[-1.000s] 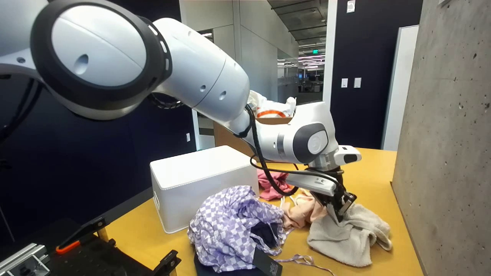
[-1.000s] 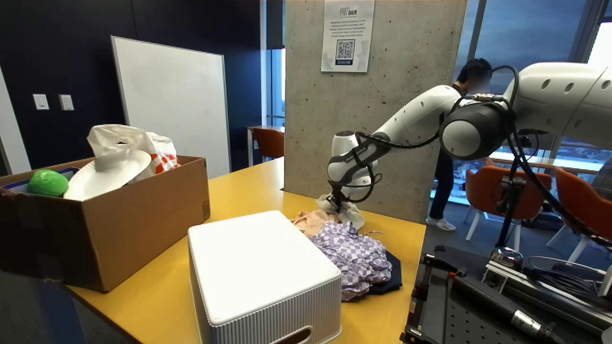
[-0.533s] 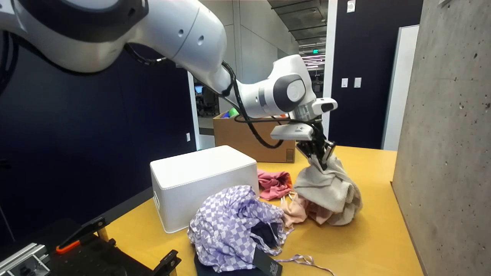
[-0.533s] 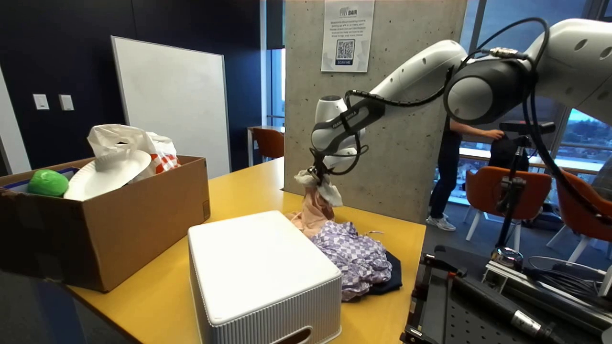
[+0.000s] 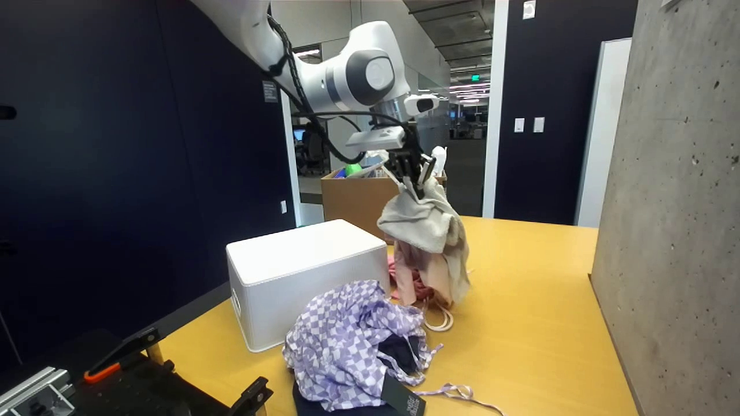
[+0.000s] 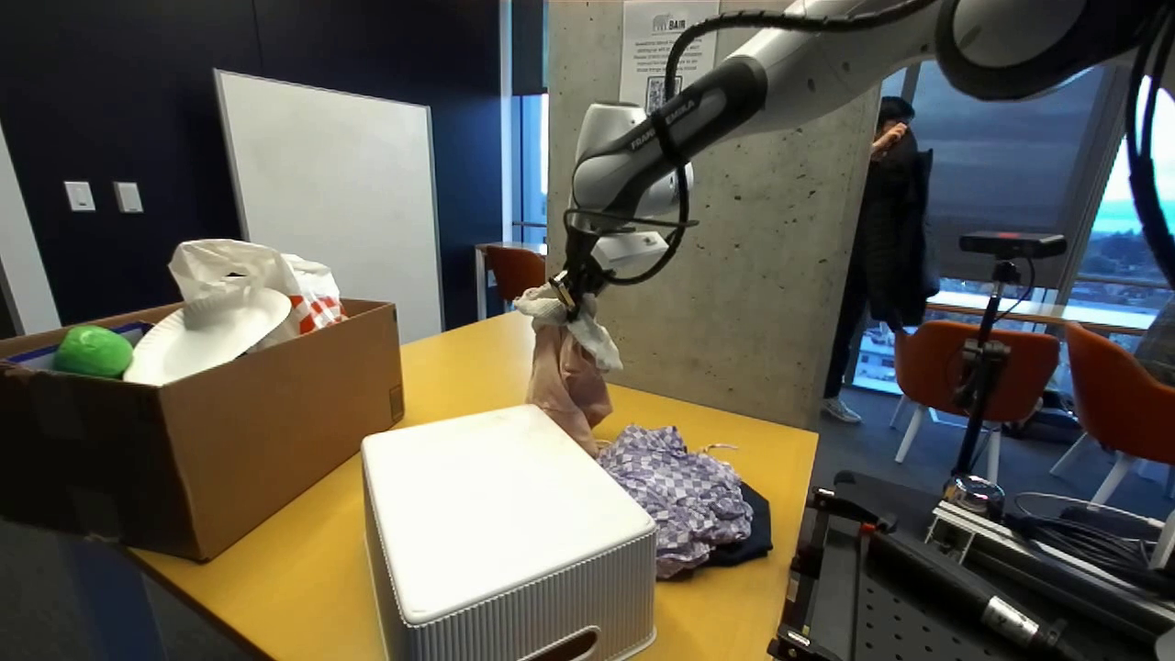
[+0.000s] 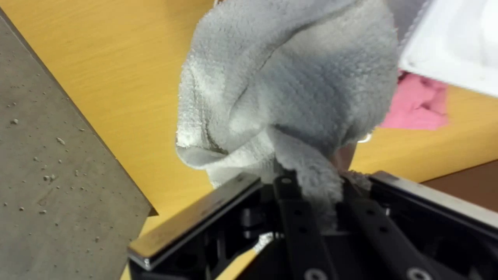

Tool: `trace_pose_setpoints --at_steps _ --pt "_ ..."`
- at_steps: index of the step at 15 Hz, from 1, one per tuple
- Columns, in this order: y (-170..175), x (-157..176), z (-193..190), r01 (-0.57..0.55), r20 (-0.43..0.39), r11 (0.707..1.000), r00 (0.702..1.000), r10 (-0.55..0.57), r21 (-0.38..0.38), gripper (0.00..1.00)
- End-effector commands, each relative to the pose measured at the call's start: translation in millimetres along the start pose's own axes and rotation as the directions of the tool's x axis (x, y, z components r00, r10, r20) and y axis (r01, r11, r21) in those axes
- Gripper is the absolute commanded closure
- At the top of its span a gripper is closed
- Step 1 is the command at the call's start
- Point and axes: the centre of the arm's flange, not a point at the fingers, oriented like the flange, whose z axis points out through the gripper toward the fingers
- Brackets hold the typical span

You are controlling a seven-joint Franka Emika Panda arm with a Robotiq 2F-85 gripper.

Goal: Pile up the blue shirt and the checkered shirt on the table then put the shirt cream shirt on the basket

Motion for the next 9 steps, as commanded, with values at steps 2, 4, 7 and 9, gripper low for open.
trace_pose_setpoints --at_steps 2,4,7,9 --pt "-45.3 -59.4 -80.4 0.089 -0.029 0.994 0.996 -0.087 0.066 0.97" --pt "-70.7 -76.7 -103.8 0.147 -0.048 0.985 0.989 -0.143 0.095 0.97" --pt "-116.3 -105.0 -141.1 0.229 -0.083 0.964 0.972 -0.219 0.137 0.97" --pt "-149.1 -132.9 -161.9 0.270 -0.066 0.947 0.963 -0.262 0.173 0.97"
